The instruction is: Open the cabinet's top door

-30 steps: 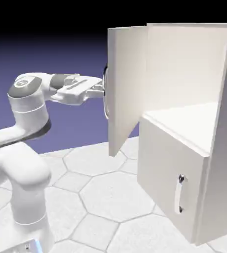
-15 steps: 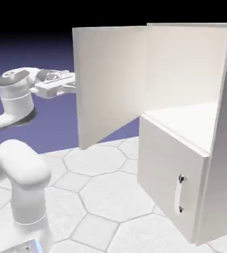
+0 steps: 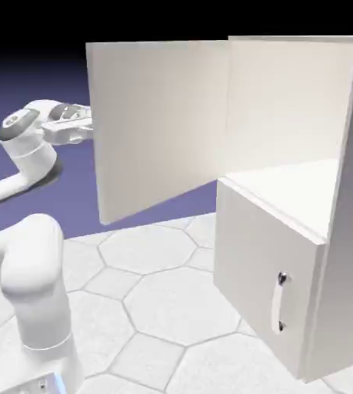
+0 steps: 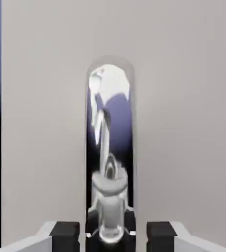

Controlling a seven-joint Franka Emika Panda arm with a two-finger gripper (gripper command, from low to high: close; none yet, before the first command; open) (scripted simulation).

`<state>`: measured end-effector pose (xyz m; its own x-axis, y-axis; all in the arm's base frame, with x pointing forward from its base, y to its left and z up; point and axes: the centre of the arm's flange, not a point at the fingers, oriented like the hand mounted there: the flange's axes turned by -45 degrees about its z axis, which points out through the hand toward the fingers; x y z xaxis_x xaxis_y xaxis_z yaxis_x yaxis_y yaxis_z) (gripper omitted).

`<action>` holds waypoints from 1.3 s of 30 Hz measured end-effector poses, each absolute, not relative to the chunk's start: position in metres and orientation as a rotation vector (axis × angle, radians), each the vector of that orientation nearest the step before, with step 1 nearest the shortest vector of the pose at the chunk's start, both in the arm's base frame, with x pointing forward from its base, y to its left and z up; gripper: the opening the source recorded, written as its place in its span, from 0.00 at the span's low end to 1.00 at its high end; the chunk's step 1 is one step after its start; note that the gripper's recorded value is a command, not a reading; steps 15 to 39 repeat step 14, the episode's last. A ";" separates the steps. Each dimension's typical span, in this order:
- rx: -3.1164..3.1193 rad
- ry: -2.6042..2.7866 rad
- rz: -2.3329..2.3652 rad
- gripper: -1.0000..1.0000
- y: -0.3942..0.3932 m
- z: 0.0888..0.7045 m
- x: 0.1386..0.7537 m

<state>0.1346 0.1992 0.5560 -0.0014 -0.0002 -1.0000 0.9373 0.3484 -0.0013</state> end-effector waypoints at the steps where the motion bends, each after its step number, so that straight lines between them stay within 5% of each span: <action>1: 0.964 1.347 -0.964 0.00 0.210 0.556 0.135; 12: 1.169 1.234 -1.170 0.00 0.312 0.556 0.156; 13: 1.174 1.231 -1.175 1.00 0.314 0.556 0.157; 39: 1.173 1.232 -1.173 1.00 0.315 0.556 0.157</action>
